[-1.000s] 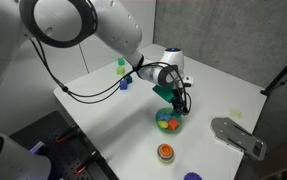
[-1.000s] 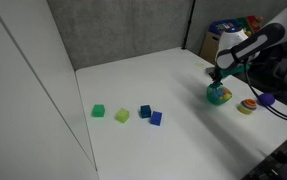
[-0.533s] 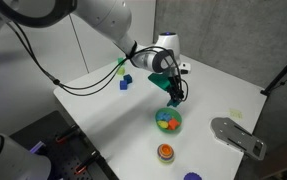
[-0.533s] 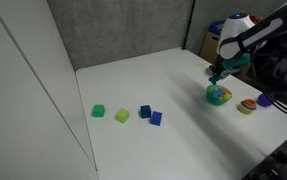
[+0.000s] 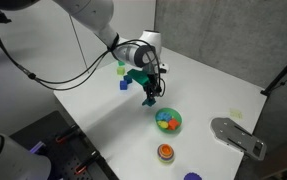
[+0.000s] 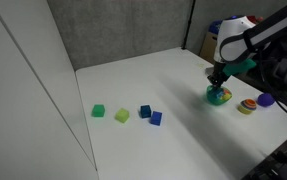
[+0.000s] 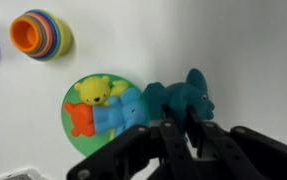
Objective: Pick up the green toy from the green bowl and put it on the table
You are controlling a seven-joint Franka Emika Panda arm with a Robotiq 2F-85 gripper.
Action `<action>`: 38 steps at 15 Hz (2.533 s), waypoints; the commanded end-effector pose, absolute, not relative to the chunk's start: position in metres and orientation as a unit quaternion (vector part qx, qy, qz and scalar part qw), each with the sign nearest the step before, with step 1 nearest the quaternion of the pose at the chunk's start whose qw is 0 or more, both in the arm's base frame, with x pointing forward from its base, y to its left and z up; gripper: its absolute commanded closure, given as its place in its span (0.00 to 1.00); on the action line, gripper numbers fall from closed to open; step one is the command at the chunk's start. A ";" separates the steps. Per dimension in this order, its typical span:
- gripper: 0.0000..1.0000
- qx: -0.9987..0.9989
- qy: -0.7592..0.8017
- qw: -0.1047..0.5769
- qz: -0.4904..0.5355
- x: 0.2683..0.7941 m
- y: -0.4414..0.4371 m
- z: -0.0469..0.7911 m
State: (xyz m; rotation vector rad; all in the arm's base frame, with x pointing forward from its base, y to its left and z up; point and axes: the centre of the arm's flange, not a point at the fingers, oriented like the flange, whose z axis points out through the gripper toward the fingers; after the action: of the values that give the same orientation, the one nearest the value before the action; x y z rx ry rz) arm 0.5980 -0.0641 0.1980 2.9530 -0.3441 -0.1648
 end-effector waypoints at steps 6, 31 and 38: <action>0.94 0.980 -0.093 0.077 -0.156 0.522 -0.039 0.136; 0.00 0.979 -0.127 0.075 -0.140 0.526 -0.036 0.277; 0.00 0.991 -0.118 0.026 -0.057 0.525 -0.037 0.344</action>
State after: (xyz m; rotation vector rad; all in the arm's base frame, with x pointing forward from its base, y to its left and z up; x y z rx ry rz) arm 0.5329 -0.0361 0.3157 3.0008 -0.3701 -0.2661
